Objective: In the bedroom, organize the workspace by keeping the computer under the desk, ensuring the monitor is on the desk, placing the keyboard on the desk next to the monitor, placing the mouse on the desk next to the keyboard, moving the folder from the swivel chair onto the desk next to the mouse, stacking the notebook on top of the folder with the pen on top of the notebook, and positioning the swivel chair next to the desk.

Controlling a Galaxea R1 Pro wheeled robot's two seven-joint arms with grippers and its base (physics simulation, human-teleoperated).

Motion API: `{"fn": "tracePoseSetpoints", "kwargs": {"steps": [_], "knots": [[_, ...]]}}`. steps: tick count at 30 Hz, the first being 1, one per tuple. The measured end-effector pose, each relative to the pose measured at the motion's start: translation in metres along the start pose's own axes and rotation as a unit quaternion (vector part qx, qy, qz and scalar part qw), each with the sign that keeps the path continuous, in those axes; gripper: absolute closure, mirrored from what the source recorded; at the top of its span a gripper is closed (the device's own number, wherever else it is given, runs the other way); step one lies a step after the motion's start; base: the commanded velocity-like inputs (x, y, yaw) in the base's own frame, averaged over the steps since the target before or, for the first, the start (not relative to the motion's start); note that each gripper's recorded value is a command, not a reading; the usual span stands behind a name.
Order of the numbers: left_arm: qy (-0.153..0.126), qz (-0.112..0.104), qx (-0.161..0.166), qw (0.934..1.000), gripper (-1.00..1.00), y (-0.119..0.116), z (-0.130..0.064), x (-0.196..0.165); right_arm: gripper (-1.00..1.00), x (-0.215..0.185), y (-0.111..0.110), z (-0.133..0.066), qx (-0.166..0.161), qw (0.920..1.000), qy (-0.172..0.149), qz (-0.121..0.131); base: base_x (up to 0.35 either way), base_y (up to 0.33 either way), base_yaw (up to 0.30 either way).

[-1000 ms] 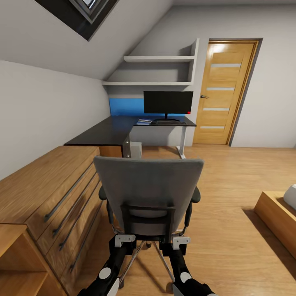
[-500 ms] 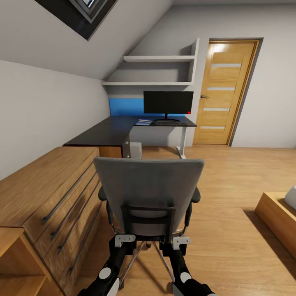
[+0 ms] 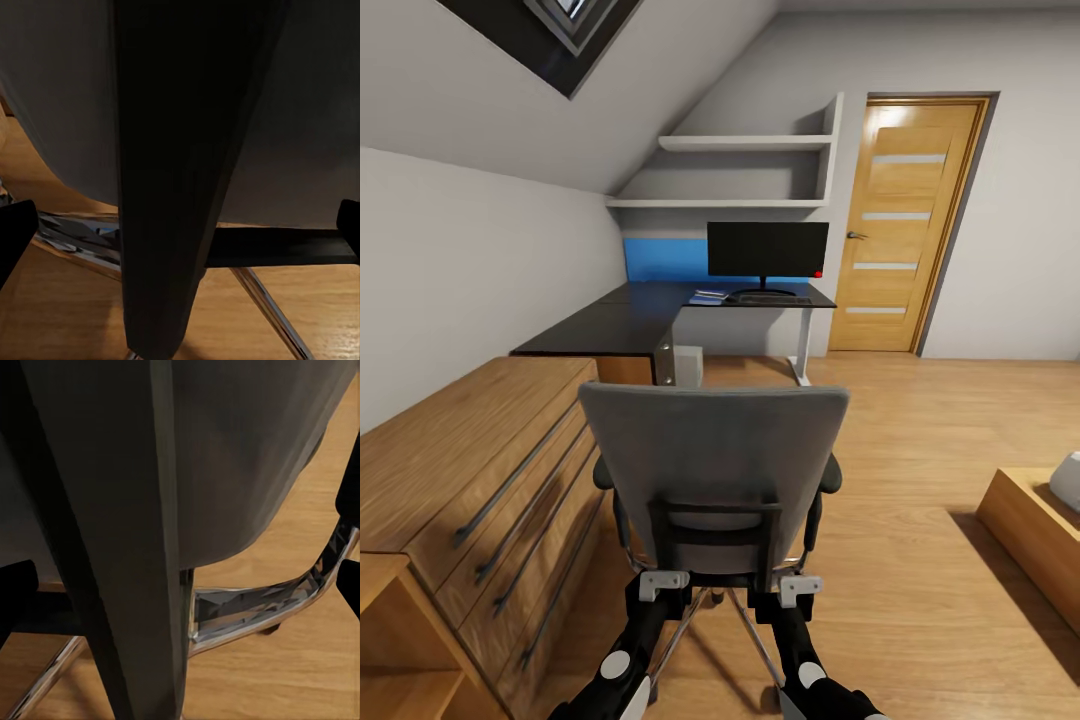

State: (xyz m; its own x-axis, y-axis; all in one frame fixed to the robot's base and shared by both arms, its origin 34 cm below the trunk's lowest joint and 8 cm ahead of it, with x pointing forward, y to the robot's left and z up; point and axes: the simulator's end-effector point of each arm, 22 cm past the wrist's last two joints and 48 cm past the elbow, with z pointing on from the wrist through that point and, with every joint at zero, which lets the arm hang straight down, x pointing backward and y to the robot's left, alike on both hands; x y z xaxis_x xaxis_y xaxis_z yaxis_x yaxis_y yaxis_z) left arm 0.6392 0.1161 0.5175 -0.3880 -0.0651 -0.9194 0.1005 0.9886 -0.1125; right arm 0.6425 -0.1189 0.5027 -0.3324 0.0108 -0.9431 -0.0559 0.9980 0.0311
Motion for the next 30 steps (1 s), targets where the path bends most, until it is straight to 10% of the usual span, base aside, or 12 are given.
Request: {"fn": "tracePoseSetpoints", "kwargs": {"steps": [30], "knots": [[0.000,0.001,0.000,1.0000,-1.00,-0.0002,0.0000,-0.0002,-1.00,0.0000,0.0001,0.0000,0.000,1.0000,0.000,-0.001,0.002,-0.001,0.000]]}}
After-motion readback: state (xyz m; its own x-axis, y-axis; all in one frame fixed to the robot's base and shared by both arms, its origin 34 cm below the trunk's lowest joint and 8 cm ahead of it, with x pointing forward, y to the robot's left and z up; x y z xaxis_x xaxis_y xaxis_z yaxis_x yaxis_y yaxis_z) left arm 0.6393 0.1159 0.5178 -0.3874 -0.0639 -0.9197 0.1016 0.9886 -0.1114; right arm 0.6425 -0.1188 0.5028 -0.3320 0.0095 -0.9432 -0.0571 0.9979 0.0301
